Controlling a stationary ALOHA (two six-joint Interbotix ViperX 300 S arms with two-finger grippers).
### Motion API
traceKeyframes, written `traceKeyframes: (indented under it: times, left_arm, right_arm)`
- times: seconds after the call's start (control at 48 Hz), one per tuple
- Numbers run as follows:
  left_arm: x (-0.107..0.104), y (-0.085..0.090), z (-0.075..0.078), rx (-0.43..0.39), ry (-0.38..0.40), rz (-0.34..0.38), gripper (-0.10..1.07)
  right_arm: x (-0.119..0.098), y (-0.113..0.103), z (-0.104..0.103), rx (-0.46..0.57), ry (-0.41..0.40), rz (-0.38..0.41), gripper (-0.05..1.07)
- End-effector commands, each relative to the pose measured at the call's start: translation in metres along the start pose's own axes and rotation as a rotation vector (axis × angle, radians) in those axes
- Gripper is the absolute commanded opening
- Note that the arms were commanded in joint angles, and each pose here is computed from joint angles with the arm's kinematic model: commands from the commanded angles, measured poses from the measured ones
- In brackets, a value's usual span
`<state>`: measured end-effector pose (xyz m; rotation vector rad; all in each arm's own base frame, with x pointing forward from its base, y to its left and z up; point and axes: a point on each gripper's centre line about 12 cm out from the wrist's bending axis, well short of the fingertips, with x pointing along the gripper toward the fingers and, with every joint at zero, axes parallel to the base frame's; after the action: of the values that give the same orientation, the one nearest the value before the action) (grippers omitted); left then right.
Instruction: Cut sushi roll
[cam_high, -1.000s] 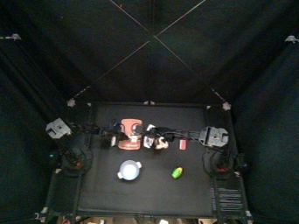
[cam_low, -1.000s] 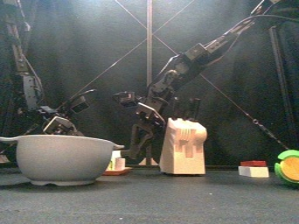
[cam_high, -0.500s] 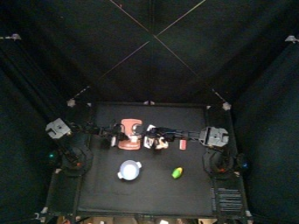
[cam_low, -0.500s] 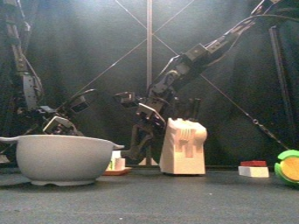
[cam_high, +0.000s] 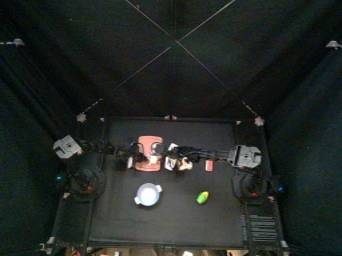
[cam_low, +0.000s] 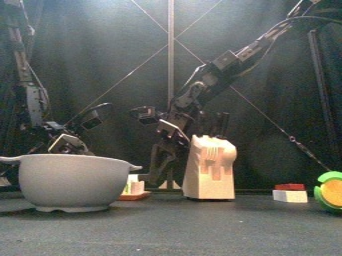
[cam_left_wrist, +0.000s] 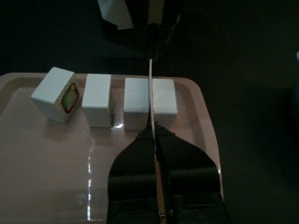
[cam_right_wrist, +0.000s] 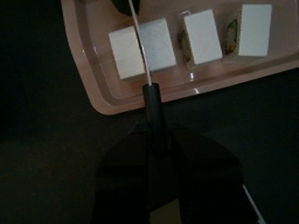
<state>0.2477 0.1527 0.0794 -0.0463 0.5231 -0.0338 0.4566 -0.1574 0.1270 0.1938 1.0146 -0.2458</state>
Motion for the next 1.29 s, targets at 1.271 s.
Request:
traceKeyframes:
  times: [1.271]
  left_arm:
    - [0.005,-0.022,-0.001,0.028,0.039,-0.048,0.20]
  right_arm:
    - [-0.005,0.013,0.006,0.002,-0.014,0.023,0.44]
